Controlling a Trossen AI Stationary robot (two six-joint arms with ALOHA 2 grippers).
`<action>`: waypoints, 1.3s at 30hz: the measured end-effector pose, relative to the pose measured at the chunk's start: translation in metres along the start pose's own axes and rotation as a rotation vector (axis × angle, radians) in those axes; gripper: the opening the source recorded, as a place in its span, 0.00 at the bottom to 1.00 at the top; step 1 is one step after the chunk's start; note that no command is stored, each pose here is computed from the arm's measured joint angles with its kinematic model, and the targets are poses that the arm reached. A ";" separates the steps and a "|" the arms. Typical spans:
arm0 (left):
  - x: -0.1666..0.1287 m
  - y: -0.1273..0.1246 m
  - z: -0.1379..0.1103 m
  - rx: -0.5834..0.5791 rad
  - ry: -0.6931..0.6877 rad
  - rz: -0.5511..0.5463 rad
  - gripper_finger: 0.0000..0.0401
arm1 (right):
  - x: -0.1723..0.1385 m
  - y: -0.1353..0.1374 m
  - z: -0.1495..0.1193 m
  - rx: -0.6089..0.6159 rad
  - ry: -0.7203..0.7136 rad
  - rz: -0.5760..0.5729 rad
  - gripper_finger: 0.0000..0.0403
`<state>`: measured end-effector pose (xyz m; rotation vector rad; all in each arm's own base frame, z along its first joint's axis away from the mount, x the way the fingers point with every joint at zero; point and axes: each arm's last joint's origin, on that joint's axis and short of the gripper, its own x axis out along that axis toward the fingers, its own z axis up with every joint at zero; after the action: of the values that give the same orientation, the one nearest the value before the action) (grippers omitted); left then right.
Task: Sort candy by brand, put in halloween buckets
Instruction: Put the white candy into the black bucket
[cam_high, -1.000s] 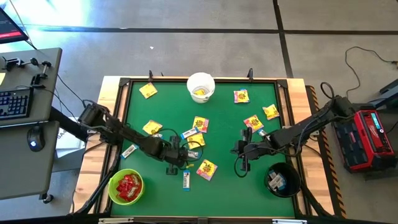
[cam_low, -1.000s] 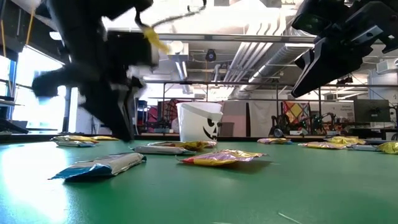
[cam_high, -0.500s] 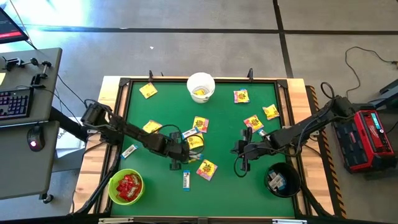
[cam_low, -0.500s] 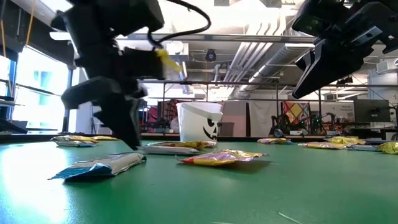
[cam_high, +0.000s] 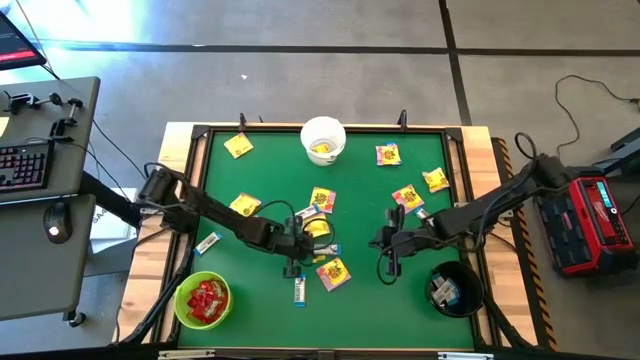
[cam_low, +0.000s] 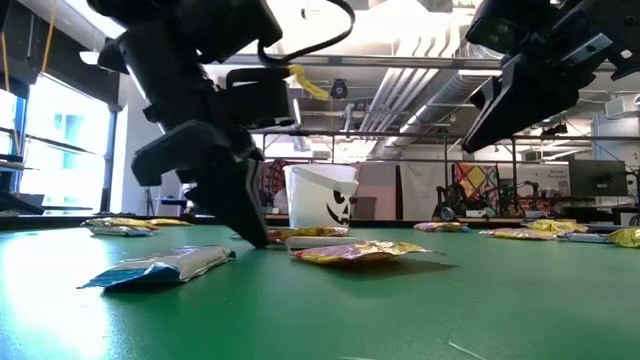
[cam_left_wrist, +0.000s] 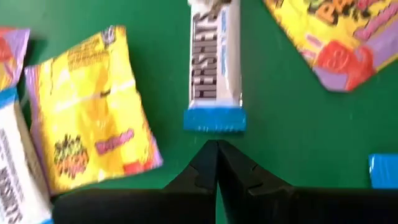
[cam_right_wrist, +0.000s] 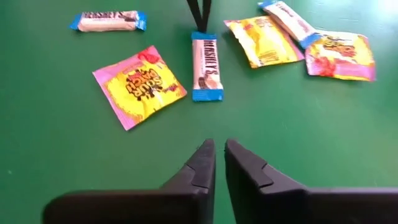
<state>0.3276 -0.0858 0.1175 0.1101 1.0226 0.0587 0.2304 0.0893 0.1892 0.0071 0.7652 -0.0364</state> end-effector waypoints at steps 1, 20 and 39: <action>0.001 0.001 0.001 0.000 -0.009 -0.001 0.00 | 0.002 0.001 0.000 -0.010 0.001 0.007 0.09; -0.009 0.020 0.029 -0.061 -0.187 -0.019 0.00 | 0.061 0.012 -0.019 -0.416 0.114 -0.168 0.36; 0.005 0.019 0.022 -0.155 -0.134 -0.046 0.00 | 0.094 0.030 -0.010 -0.704 0.133 -0.174 0.54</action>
<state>0.3492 -0.0681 0.1266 -0.0505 0.8830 0.0871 0.2918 0.1164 0.1167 -0.7320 0.8766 0.0706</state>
